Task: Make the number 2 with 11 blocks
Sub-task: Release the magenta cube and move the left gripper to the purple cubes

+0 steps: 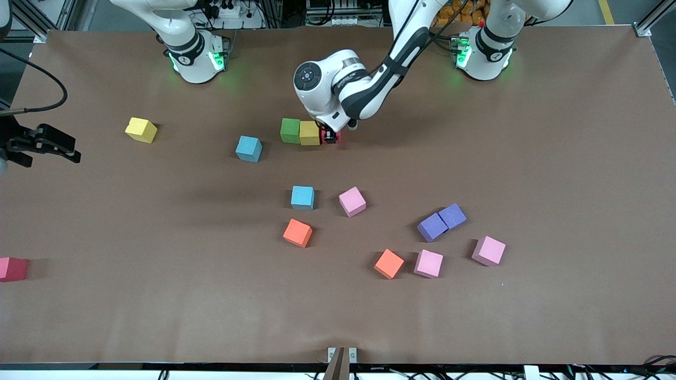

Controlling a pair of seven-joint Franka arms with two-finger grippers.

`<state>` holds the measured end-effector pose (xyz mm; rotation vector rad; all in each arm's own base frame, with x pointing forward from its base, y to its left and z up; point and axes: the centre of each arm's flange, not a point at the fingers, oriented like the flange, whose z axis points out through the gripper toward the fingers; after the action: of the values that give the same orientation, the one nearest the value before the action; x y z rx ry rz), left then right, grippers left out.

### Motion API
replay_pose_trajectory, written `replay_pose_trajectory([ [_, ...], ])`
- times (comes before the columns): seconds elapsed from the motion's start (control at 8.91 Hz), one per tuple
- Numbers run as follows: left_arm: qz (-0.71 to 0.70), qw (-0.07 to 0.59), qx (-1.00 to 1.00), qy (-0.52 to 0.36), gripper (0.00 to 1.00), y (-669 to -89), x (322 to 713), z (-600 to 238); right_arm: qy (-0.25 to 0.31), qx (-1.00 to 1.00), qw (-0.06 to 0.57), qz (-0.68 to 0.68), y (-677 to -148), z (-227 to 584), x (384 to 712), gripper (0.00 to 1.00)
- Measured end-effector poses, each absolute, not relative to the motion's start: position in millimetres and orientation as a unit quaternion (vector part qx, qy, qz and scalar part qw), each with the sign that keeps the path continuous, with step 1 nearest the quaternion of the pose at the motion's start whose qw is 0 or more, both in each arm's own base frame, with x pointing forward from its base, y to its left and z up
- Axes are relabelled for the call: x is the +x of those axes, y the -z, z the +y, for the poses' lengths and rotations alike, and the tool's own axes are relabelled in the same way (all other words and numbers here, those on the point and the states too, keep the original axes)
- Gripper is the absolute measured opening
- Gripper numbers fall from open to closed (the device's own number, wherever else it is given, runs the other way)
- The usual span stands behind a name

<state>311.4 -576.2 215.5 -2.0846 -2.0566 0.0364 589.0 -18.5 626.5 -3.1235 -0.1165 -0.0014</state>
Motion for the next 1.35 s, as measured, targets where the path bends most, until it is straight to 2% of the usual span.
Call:
replay_pose_trajectory([
  [0.45, -0.69, 0.108, -0.716, -0.011, 0.74, -254, 327, -574, 0.001, -0.999, 0.008, -0.037, -627, -19, 589, 1.0],
  [0.67, -0.679, 0.103, -0.727, -0.014, 0.74, -274, 361, -553, 0.001, -0.999, 0.008, -0.037, -627, -19, 589, 1.0],
  [1.01, -0.658, 0.096, -0.747, -0.022, 0.74, -309, 462, -477, 0.001, -0.999, 0.008, -0.037, -628, -19, 589, 1.0],
  [1.35, -0.633, 0.078, -0.769, -0.03, 0.74, -368, 567, -366, 0.002, -0.999, 0.008, -0.037, -628, -19, 588, 1.0],
])
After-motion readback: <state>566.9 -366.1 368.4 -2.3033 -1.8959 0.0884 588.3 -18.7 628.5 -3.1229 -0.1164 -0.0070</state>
